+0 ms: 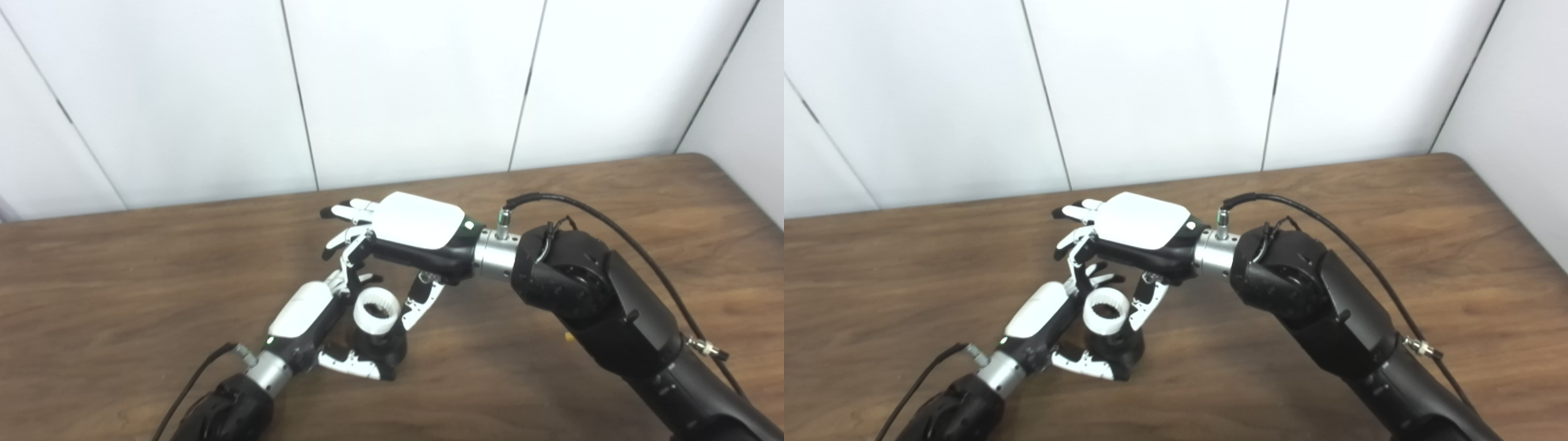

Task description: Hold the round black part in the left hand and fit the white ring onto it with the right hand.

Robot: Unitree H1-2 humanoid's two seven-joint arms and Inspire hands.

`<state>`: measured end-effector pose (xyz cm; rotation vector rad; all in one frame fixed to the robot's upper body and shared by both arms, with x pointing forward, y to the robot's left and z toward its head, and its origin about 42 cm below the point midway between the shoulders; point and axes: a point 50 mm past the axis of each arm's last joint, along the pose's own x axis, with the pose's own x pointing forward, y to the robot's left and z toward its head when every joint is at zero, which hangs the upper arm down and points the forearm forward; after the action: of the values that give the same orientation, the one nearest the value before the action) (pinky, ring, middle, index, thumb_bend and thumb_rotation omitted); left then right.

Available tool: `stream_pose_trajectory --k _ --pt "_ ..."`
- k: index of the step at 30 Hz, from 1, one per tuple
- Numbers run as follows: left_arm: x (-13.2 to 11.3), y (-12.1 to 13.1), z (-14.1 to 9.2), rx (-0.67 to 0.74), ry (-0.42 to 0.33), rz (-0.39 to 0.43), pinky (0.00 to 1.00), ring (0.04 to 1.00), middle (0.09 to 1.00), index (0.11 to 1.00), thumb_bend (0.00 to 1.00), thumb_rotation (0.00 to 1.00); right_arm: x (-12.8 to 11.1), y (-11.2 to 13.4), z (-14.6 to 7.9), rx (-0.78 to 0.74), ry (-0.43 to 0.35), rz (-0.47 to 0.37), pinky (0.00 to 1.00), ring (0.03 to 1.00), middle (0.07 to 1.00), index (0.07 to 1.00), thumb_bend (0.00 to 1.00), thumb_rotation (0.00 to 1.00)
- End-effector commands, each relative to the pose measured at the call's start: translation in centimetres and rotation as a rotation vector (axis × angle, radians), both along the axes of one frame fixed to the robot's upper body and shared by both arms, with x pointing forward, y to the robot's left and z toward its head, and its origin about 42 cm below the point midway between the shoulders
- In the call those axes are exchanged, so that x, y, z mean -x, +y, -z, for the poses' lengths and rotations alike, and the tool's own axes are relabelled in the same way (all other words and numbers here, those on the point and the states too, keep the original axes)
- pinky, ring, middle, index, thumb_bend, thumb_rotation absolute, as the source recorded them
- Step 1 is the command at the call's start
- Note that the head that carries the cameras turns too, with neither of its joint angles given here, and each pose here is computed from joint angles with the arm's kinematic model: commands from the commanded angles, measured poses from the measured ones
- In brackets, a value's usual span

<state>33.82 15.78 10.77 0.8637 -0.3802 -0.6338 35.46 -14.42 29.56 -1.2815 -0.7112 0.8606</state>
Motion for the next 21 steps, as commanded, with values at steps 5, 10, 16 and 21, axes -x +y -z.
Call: stream_pose_trajectory --k 5,10,16,21 --pt "2.5 -1.0 2.2 -0.024 0.074 0.032 1.0 1.0 0.879 0.483 0.53 0.06 0.0 -0.2 -0.4 -0.034 -0.01 -0.004 1.0 0.997 0.82 0.481 0.53 0.14" --pt "2.7 -1.1 2.0 -0.022 0.07 0.04 1.0 1.0 0.88 0.483 0.53 0.06 0.1 -0.6 0.7 -0.029 0.013 0.004 1.0 0.995 0.822 0.482 0.53 0.14" --pt "2.9 -1.1 1.8 -0.02 0.073 0.042 1.0 1.0 0.884 0.483 0.53 0.06 -0.1 -1.1 1.7 -0.03 0.027 0.012 1.0 0.986 0.815 0.482 0.53 0.14" --pt "2.9 -1.2 1.7 -0.018 0.073 0.041 1.0 1.0 0.876 0.483 0.53 0.06 -0.4 -1.4 2.3 -0.03 0.031 0.02 1.0 0.985 0.81 0.482 0.53 0.14"
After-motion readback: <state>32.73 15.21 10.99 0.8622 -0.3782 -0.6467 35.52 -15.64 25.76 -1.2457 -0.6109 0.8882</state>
